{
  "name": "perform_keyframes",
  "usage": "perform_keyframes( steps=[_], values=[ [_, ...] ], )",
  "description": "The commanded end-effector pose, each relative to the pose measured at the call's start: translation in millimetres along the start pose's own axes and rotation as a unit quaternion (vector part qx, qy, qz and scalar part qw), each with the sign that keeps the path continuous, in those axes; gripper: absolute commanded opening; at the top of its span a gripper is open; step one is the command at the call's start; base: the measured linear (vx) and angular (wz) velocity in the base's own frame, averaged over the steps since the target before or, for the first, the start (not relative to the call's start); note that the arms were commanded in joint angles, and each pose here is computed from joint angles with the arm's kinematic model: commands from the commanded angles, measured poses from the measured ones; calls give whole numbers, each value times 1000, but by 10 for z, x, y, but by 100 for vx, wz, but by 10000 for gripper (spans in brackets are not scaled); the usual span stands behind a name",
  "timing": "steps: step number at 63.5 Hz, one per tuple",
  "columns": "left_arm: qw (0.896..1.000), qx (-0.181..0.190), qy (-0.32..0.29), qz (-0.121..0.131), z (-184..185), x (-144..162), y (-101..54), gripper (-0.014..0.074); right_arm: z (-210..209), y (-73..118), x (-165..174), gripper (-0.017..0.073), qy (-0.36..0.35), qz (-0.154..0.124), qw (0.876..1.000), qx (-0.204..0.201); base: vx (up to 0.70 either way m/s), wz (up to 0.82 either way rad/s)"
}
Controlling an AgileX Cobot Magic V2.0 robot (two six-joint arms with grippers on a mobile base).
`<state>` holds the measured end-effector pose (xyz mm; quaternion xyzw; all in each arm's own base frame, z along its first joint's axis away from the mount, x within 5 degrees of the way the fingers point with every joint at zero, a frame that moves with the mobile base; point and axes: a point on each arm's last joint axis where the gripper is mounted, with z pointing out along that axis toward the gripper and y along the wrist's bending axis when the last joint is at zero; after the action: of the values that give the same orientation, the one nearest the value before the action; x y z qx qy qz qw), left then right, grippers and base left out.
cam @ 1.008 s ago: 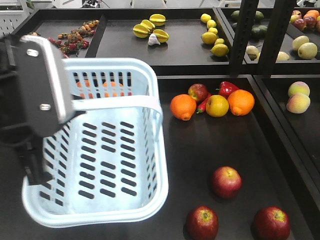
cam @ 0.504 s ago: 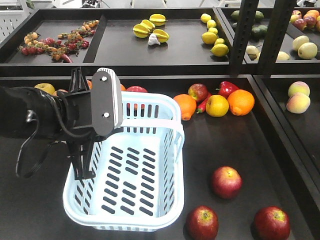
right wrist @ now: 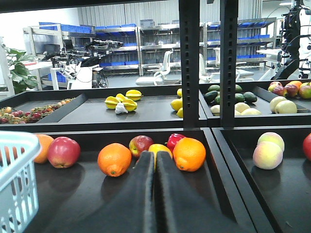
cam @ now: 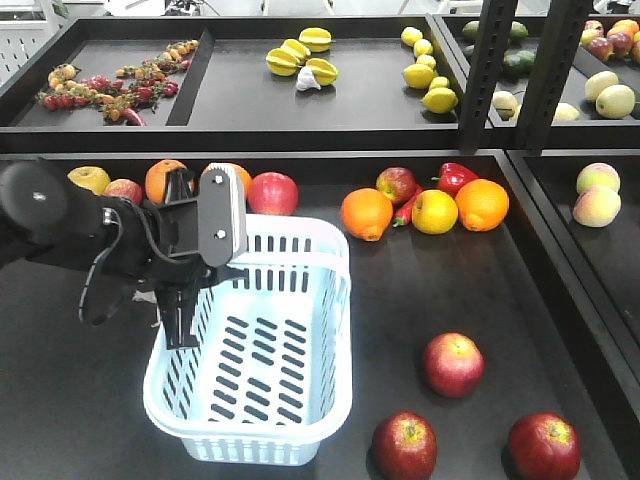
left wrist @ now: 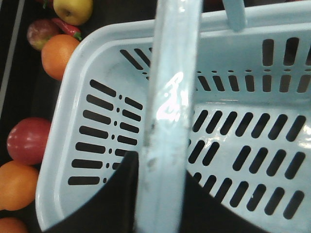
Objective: Pick three apples into basket with both arms
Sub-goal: 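Lower the light-blue basket onto the table with the left gripper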
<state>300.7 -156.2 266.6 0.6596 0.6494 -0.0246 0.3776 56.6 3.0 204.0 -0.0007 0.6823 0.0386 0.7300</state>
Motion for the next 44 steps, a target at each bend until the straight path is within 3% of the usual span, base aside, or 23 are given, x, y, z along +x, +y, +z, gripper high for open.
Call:
perform_keyframes(
  steps=[1,30,44],
  values=[
    [998,-49,-24,-13,-64,-66,151,-7,-7,4,-24,-9,-34,-5,999,-2,0,0],
    [999,-44,-6,-17,150,52,162,7,-7,4,-24,-9,-34,-5,999,-2,0,0],
    [999,-37,-7,-17,151,50,149,144,-7,4,-24,-9,-34,-5,999,-2,0,0]
  ],
)
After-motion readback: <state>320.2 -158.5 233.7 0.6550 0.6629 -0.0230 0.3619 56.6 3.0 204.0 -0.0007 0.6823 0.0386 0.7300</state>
